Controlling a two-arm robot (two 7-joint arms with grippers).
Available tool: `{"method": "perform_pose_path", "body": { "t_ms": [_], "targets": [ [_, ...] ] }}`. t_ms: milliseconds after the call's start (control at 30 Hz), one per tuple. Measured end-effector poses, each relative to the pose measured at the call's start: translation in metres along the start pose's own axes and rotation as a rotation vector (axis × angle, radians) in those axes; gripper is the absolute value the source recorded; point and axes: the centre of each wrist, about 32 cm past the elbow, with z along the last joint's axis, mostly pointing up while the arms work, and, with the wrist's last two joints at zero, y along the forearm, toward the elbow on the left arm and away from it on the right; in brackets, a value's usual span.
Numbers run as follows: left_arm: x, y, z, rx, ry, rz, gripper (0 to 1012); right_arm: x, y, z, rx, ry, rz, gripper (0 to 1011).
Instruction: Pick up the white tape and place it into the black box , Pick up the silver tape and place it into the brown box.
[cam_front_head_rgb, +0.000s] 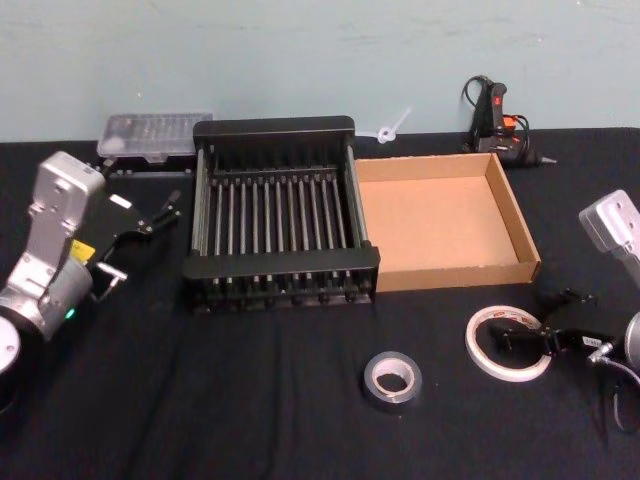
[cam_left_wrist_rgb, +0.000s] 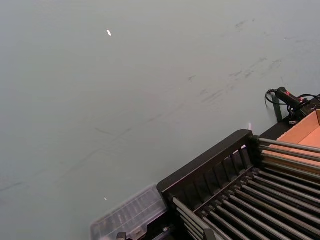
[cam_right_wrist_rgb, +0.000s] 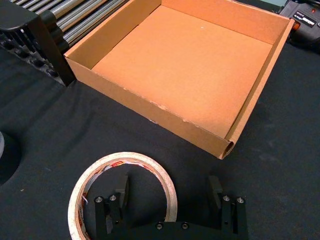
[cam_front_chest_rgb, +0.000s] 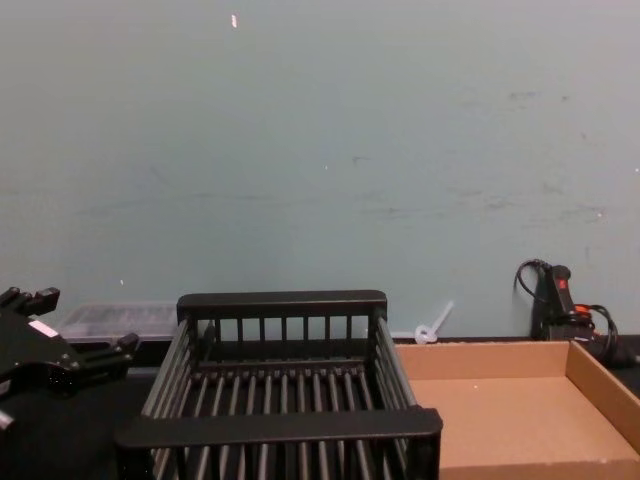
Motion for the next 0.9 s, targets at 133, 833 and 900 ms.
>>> {"method": "perform_pose_path", "body": {
  "t_ms": [133,833,900],
  "targets": [
    [0.0000,0.0000,0.0000,0.000,0.000,0.000,1001,-0.0003,0.0002,-0.0002,0.000,-0.001,-0.002,1002],
    [0.0000,0.0000,0.0000,0.000,0.000,0.000,1001,0.0000,-0.0001,0.0002,0.003,-0.002,-0.003,1002],
    [0.0000,0.0000,0.0000,0.000,0.000,0.000,1001,0.0000,-0.0001,0.0002,0.003,-0.002,-0.003,1002]
  ]
}}
